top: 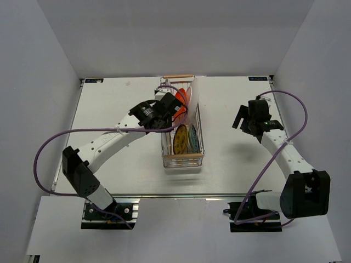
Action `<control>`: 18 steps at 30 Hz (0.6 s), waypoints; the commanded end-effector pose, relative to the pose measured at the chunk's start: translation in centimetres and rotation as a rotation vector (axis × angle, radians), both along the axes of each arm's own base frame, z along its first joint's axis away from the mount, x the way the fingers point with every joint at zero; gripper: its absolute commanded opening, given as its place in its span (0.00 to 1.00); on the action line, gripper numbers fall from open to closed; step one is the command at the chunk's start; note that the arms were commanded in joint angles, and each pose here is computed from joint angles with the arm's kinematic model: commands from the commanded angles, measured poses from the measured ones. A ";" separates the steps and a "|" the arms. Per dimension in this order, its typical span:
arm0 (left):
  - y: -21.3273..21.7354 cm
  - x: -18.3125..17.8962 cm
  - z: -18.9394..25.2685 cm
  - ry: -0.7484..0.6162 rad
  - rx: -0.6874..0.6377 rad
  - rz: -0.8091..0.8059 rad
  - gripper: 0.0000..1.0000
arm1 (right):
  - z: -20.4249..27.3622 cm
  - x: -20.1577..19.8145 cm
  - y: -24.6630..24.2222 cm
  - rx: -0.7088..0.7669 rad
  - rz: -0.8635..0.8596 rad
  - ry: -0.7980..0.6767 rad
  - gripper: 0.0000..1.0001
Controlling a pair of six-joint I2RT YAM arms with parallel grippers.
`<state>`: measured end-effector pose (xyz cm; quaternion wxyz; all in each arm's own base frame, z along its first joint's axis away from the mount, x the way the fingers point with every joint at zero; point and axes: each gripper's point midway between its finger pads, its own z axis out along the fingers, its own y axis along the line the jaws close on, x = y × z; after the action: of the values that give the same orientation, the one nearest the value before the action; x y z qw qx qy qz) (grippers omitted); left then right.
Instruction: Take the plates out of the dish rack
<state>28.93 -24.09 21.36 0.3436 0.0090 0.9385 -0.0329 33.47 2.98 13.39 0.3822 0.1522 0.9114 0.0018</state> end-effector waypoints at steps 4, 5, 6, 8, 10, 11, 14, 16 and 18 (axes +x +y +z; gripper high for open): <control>0.5 -0.2 1.7 -0.040 0.051 0.062 0.20 | 1.5 1.0 -0.4 -0.023 -0.011 -0.023 0.89; 0.6 -0.1 2.0 -0.047 0.051 0.067 0.19 | 1.5 0.9 -0.4 -0.024 -0.009 -0.021 0.89; 0.7 0.0 2.2 -0.054 0.054 0.073 0.18 | 1.5 1.0 -0.3 -0.023 -0.005 -0.022 0.89; 0.4 -0.1 2.5 -0.062 0.050 0.070 0.09 | 1.5 1.0 -0.3 -0.021 -0.005 -0.023 0.89; 0.5 0.0 2.8 -0.066 0.053 0.074 0.05 | 1.6 1.0 -0.3 -0.021 -0.002 -0.024 0.89; 0.5 0.0 2.9 -0.069 0.053 0.075 0.01 | 1.5 1.0 -0.4 -0.022 -0.005 -0.023 0.89; 0.5 -0.1 3.4 -0.077 0.060 0.077 0.00 | 1.5 1.0 -0.2 -0.022 0.005 -0.019 0.89; 0.7 -0.1 4.0 -0.083 0.062 0.086 0.00 | 1.4 1.0 -0.1 -0.017 0.010 -0.017 0.89; 0.8 -0.1 4.5 -0.086 0.061 0.087 0.00 | 1.4 1.1 -0.2 -0.018 0.011 -0.016 0.89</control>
<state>28.45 -23.48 22.75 0.3522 0.0054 0.9354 0.0293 33.59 2.89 13.23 0.3762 0.1458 0.9150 -0.0046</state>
